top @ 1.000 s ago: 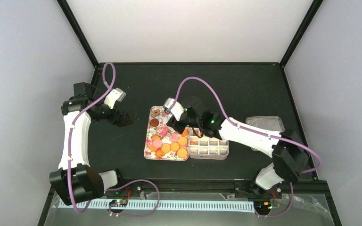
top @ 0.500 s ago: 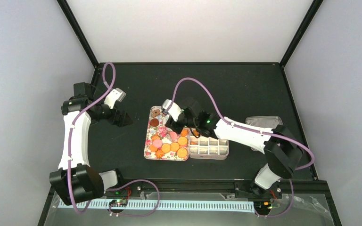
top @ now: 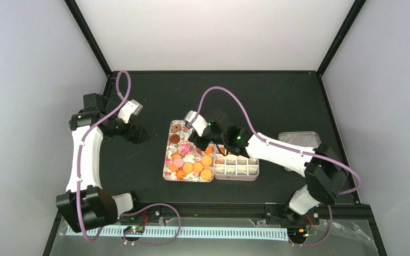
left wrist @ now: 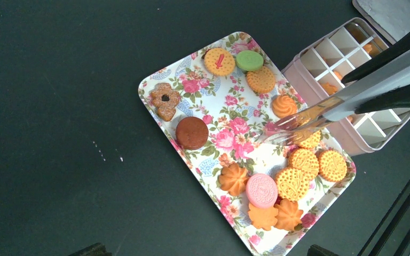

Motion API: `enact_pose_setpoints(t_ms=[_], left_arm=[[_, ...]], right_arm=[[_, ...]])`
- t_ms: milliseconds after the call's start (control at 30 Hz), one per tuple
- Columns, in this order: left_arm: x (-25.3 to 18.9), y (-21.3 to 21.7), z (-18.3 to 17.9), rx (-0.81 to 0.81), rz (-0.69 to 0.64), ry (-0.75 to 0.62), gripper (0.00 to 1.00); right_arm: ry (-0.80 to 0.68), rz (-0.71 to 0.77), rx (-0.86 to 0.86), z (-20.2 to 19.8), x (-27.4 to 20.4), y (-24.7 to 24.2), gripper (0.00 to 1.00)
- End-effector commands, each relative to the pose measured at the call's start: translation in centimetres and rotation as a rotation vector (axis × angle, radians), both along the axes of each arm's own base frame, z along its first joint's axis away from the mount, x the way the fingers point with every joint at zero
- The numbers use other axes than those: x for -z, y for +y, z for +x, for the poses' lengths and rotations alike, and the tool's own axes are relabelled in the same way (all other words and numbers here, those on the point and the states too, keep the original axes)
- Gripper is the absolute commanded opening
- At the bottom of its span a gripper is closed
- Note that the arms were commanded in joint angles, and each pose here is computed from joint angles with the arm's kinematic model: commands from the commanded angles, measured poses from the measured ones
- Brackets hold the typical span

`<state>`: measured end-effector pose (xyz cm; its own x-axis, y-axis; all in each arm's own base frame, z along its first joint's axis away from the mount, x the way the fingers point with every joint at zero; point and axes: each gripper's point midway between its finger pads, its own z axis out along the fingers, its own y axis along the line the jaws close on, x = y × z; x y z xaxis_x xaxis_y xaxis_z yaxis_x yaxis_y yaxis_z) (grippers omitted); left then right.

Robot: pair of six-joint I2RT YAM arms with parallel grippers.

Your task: Pack the cookies

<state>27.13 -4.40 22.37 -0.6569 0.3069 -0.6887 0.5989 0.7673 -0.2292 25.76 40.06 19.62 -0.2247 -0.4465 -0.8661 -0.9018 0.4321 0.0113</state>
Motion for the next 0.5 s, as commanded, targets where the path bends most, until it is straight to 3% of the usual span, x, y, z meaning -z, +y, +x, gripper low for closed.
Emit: enact_pose_setpoints(t_ms=[0,200,400,467], left_arm=[[-1.6,-0.2,-0.1,0.021,-0.005,-0.047,0.99],[-1.7,-0.2,0.0,0.019,-0.005,-0.049,0.99],[-1.5,-0.2,-0.1,0.020,-0.001,-0.046,0.99],[-1.5,-0.2,-0.1,0.020,-0.002,-0.046,0.99]], right_arm=[[-0.052,0.084,0.013,0.1,-4.5,-0.4,0.01],[-0.058,0.114,0.010,-0.3,-5.9,-0.8,0.01],[-0.030,0.077,0.012,-0.2,-3.9,-0.8,0.01],[-0.027,0.063,0.017,0.0,-3.2,-0.7,0.06]])
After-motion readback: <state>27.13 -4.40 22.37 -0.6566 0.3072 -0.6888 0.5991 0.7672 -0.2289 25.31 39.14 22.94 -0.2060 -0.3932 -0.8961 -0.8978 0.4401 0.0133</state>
